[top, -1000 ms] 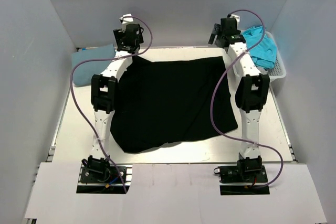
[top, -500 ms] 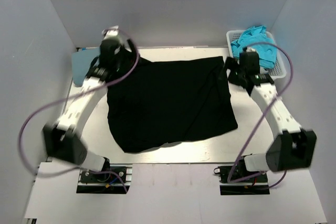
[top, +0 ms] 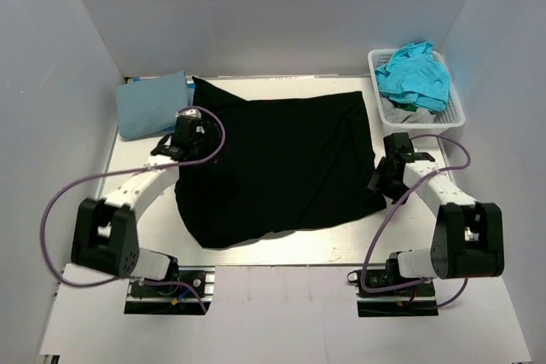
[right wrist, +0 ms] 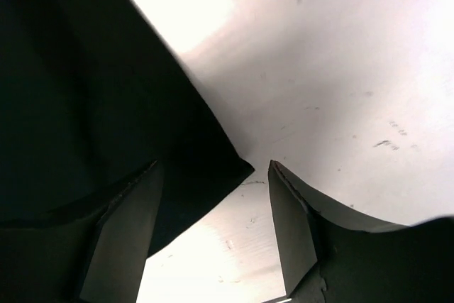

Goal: Fold and stack the t-shirts
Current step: Flatten out the tshirt

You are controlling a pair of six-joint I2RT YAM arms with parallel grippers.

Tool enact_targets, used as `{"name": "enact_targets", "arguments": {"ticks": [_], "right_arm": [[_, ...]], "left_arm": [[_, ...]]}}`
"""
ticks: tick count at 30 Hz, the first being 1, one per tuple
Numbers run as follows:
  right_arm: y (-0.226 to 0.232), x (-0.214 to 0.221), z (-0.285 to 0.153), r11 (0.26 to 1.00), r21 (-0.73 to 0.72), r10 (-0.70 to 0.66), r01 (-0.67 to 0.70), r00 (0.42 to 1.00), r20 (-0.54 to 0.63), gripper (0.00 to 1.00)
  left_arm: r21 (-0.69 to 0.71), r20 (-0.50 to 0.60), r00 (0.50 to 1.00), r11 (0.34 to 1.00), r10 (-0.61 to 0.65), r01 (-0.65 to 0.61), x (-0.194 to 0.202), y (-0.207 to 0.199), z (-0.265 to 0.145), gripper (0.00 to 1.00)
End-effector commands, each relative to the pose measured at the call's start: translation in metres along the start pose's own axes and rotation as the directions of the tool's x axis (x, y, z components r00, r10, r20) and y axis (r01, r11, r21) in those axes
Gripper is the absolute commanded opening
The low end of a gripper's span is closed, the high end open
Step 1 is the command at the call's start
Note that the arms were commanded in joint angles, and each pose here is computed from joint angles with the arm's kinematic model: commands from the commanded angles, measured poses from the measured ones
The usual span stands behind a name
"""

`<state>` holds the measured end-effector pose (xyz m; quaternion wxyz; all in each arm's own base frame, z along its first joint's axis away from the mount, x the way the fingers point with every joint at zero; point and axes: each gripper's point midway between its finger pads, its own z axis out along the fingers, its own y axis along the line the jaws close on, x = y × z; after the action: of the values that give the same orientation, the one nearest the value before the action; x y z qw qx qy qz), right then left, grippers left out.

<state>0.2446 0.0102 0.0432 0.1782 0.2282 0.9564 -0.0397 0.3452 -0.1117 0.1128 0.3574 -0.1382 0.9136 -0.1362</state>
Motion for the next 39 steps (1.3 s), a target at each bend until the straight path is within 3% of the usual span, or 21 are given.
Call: {"name": "enact_targets", "arguments": {"ticks": [1, 7, 9, 11, 18, 22, 27, 32, 34, 36, 37, 39], "right_arm": [[0.0, 0.017, 0.009, 0.999, -0.006, 0.031, -0.031, 0.997, -0.064, 0.67], [-0.008, 0.026, 0.03, 0.997, 0.043, 0.061, -0.056, 0.991, -0.117, 0.57], [-0.007, 0.028, 0.034, 0.997, 0.029, 0.071, -0.067, 0.99, -0.123, 0.23], [-0.005, 0.028, 0.033, 0.997, 0.013, 0.082, -0.081, 0.989, -0.123, 0.0], [-0.017, -0.008, -0.041, 0.995, -0.007, 0.101, -0.101, 0.994, 0.03, 0.0], [-0.028, -0.01, -0.063, 0.993, 0.007, 0.117, -0.118, 0.992, 0.048, 0.0], [-0.056, -0.007, -0.052, 0.981, 0.117, 0.152, -0.158, 0.987, 0.056, 0.0], [-0.06, 0.019, -0.02, 0.973, 0.153, 0.185, -0.172, 0.98, -0.073, 0.0], [-0.061, 0.021, -0.015, 0.973, 0.162, 0.182, -0.166, 0.98, -0.085, 0.12], [-0.058, 0.017, -0.018, 0.974, 0.149, 0.186, -0.172, 0.979, -0.084, 0.16], [-0.055, 0.01, -0.023, 0.977, 0.132, 0.18, -0.169, 0.981, -0.074, 0.26], [-0.038, -0.007, -0.043, 0.984, 0.028, 0.177, -0.176, 0.984, -0.039, 0.36]], "left_arm": [[-0.046, -0.026, 0.999, 0.998, -0.046, 0.045, -0.003, 0.006, 0.019, 0.99], [-0.11, -0.061, 0.996, 0.992, -0.064, 0.057, 0.009, 0.018, 0.051, 0.99], [-0.141, -0.064, 0.996, 0.989, -0.063, 0.053, 0.014, 0.026, 0.057, 0.99], [-0.191, -0.094, 0.993, 0.98, -0.072, 0.053, 0.025, 0.037, 0.063, 0.99], [-0.316, -0.106, 0.992, 0.948, -0.067, 0.031, 0.033, 0.065, 0.07, 0.99], [-0.334, -0.12, 0.991, 0.942, -0.066, 0.023, 0.037, 0.069, 0.073, 0.99], [-0.366, -0.134, 0.989, 0.93, -0.064, 0.01, 0.036, 0.073, 0.077, 0.99], [-0.337, -0.136, 0.99, 0.942, -0.047, -0.002, 0.027, 0.064, 0.073, 0.99], [-0.315, -0.126, 0.991, 0.949, -0.039, -0.002, 0.019, 0.057, 0.065, 0.99], [-0.29, -0.111, 0.993, 0.957, -0.031, -0.002, 0.011, 0.05, 0.059, 0.99], [-0.269, -0.092, 0.995, 0.963, -0.032, 0.006, 0.002, 0.043, 0.051, 0.99], [-0.25, -0.061, 0.998, 0.968, -0.031, 0.015, -0.014, 0.034, 0.04, 0.99]]}}
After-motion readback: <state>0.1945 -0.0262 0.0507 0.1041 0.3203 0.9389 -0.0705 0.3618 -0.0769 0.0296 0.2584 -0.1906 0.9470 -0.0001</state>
